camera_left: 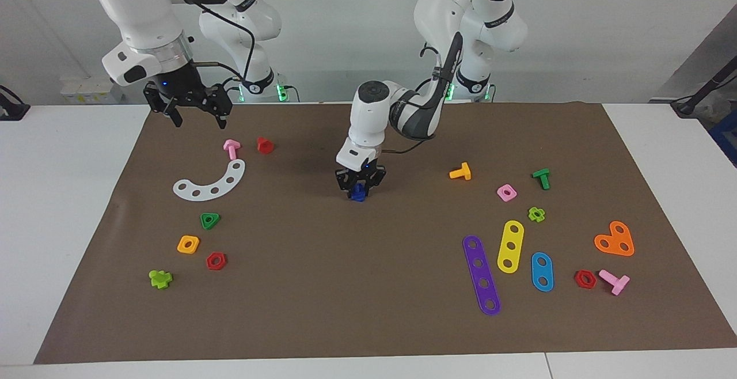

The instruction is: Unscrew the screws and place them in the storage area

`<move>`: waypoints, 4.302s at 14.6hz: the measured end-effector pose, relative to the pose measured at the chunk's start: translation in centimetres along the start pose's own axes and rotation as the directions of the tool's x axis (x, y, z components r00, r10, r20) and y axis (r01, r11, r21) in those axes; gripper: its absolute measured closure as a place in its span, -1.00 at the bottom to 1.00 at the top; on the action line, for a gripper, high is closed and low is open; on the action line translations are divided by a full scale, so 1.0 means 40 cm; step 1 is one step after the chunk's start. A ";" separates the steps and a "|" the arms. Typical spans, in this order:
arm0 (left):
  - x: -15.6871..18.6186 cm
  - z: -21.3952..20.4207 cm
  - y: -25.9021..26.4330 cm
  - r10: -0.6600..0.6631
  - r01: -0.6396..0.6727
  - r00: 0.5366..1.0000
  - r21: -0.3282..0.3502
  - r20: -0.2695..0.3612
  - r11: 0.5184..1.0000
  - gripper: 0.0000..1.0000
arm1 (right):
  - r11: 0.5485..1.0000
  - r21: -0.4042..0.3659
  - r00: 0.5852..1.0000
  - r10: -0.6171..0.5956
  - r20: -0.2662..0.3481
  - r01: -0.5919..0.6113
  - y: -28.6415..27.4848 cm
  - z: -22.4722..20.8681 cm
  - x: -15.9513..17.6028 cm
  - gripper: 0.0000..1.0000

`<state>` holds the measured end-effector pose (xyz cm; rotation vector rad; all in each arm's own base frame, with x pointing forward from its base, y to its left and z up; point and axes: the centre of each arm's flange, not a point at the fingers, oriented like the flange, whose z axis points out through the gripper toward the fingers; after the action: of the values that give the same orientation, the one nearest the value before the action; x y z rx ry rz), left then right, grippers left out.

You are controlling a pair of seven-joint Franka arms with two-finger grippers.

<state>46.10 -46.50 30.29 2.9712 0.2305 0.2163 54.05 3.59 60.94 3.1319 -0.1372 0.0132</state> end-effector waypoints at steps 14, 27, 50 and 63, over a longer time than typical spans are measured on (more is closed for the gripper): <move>0.192 -0.230 0.012 -0.202 0.190 0.971 0.099 0.127 0.977 0.06 | 1.000 0.000 1.000 0.000 0.000 0.000 0.000 0.000 0.000 -1.00; 0.507 -0.185 -0.449 0.221 -0.233 0.955 0.044 0.197 0.971 0.06 | 1.000 0.000 1.000 -0.001 0.000 0.001 -0.001 0.000 0.000 -1.00; 0.446 -0.639 -0.927 0.288 -0.305 0.929 0.041 0.231 0.951 -1.00 | 0.999 -0.016 0.999 -0.029 -0.038 0.028 -0.614 0.390 -0.101 -0.91; 0.406 -0.877 -0.999 0.177 -0.195 0.971 0.098 0.163 0.976 -1.00 | 0.991 0.002 0.989 -0.132 -0.061 0.132 -0.778 0.682 -0.153 -0.44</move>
<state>50.88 0.13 60.21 3.1036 -0.0577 -0.0064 50.88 34.92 33.42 3.1349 0.0714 0.1075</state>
